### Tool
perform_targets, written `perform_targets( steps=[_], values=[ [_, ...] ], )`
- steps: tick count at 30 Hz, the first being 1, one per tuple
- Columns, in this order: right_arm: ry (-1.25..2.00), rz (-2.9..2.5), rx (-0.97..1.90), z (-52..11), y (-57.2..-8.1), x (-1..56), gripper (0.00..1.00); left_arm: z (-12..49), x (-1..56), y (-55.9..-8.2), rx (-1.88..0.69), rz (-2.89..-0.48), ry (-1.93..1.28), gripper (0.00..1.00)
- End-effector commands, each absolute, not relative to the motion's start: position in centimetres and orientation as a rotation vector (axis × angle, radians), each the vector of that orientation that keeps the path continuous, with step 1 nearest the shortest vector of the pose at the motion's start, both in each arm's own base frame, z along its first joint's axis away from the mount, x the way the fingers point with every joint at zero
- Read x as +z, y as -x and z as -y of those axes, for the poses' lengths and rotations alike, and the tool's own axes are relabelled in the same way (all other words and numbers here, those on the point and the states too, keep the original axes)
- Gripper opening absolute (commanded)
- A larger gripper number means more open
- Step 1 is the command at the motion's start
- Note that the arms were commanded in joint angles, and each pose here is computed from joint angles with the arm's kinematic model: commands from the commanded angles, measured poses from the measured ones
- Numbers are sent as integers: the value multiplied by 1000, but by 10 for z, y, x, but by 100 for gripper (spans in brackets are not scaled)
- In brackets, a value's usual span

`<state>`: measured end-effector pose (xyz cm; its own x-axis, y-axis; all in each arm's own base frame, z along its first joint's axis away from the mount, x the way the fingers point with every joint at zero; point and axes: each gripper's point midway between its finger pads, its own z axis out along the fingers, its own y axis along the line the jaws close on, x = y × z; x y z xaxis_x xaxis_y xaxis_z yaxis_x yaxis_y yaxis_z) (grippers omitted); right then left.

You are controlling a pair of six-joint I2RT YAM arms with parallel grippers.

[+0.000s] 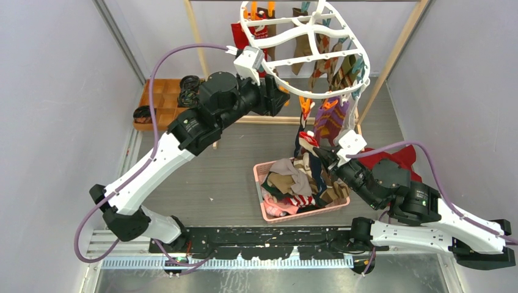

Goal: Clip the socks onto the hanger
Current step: Open the clamp at the hanger.

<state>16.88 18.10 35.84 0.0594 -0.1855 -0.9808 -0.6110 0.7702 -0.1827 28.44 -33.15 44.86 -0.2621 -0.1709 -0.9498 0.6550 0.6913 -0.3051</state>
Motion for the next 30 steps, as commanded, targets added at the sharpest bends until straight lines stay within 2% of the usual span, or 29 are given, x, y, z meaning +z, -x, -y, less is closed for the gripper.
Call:
perform_targets(
  steps=[1, 30],
  values=[
    [612, -1457, 394, -177, -169, 384, 1, 336, 458, -288, -868, -1635, -399, 56],
    [606, -1456, 388, -173, -169, 385, 1, 362, 464, -304, -969, -1570, -380, 54]
  ],
)
